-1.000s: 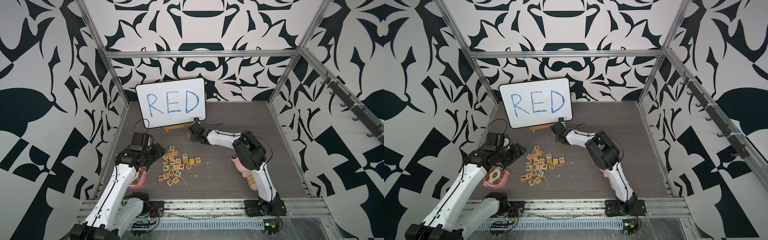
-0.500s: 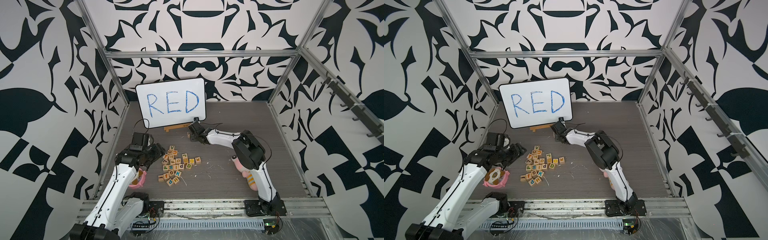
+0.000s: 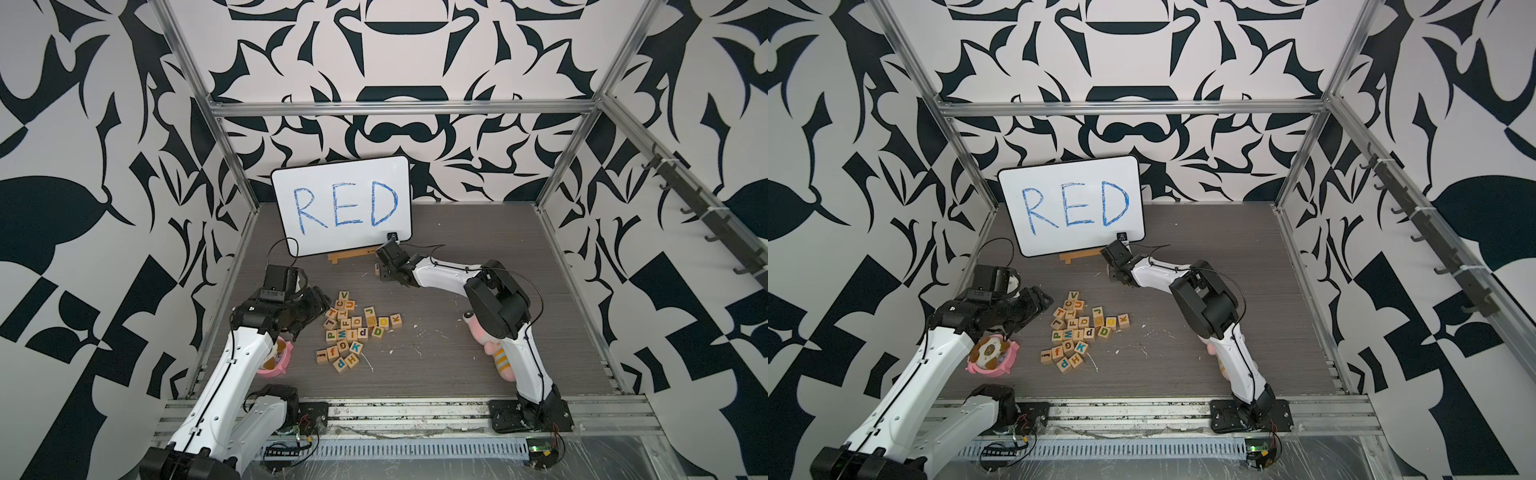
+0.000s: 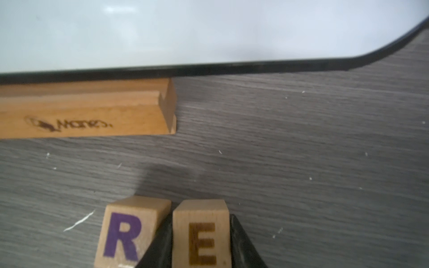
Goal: Assemble the uppercase word "red" with letter blocks
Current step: Place the letter block at the center of the board.
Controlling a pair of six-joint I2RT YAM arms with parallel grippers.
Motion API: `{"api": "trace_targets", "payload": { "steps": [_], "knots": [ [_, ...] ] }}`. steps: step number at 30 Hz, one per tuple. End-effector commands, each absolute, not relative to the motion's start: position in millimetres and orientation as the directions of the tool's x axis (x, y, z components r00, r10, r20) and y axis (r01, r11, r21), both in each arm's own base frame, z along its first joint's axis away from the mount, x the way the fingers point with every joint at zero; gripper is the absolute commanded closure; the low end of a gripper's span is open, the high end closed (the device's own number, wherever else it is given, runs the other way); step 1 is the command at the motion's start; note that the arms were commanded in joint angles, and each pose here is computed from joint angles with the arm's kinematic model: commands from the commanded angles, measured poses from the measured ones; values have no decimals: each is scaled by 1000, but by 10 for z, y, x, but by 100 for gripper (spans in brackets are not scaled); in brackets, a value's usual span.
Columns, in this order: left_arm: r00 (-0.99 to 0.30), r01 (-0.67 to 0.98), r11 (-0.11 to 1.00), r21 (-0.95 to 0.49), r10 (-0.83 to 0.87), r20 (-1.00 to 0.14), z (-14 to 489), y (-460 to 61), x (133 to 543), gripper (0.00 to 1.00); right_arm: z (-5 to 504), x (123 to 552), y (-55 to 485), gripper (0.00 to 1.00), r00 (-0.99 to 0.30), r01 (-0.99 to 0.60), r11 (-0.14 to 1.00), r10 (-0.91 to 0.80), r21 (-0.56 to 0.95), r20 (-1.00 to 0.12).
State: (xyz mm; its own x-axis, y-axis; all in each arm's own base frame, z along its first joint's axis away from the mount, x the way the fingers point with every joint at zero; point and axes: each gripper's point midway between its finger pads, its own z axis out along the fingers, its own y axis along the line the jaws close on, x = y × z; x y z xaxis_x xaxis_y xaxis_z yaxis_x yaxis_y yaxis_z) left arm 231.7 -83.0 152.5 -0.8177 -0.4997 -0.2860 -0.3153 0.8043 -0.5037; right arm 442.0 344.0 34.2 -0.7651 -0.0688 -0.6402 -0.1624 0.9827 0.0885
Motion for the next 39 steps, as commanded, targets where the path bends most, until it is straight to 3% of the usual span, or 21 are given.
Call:
{"api": "trace_targets", "payload": {
  "steps": [1, 27, 39],
  "knots": [
    [-826, -317, 806, -500, -494, -273, 1513, -836, 2284, 33, 466, 4502, 3492, 64, -749, -167, 981, -62, 97, -660],
    [-828, -316, 806, -501, -492, -269, 1506, -846, 2286, 33, 741, 4411, 3432, 58, -736, -186, 976, -66, 108, -674],
    [-829, -317, 805, -501, -491, -266, 1499, -847, 2284, 33, 1223, 4020, 3369, 57, -712, -239, 957, -59, 162, -700]
  ]
}}
